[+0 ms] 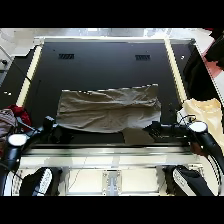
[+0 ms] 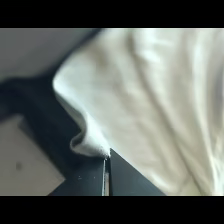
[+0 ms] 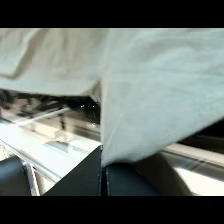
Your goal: Fold the shirts.
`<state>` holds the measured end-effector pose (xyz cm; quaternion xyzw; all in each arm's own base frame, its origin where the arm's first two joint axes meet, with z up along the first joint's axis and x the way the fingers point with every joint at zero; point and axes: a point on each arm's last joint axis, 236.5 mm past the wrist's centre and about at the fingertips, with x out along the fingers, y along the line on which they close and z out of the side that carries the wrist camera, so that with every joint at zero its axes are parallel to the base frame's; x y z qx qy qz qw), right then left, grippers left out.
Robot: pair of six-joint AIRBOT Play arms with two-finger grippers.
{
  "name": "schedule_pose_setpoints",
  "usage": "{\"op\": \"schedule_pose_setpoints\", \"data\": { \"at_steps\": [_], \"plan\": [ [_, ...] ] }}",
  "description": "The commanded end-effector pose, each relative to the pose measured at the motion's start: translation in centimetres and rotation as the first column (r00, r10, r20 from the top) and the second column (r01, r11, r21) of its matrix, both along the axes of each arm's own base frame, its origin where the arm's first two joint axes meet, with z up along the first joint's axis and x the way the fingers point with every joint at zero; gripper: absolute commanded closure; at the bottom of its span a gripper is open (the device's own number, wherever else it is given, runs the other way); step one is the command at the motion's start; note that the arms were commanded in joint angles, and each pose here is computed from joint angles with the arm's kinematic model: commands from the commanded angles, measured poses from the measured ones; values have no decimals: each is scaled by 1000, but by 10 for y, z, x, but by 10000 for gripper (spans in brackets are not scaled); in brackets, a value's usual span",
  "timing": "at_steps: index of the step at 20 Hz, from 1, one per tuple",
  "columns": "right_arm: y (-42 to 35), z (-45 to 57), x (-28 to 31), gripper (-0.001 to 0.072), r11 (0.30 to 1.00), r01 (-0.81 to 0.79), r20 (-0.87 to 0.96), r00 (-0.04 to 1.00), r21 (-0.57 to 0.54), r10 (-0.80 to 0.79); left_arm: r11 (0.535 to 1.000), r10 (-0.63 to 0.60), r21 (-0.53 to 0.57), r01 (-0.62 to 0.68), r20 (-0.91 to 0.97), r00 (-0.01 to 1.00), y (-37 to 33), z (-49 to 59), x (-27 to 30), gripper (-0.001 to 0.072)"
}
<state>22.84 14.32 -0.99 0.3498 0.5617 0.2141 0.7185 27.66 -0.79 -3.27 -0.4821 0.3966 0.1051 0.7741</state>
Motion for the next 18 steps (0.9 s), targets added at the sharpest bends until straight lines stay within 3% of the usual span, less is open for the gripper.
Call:
{"op": "schedule_pose_setpoints", "data": {
  "at_steps": [1,4,8,15,18],
  "plan": [
    [-9,24,-16,698,997,-10,35,999,-77,12,968,-183,186,168,66,981,-3,50,-10,702],
    [-11,42,-6,701,996,47,109,993,-75,-38,954,-209,244,176,116,971,0,79,-2,703],
    [-33,53,58,701,975,190,252,955,-111,-158,911,-291,333,243,101,952,17,93,37,704],
    [-51,56,183,701,964,176,295,949,-201,-112,825,-466,374,424,27,884,7,82,162,704],
    [-33,34,225,701,969,113,279,959,-222,-48,757,-550,395,520,-44,834,-17,54,193,704]
  ]
}}
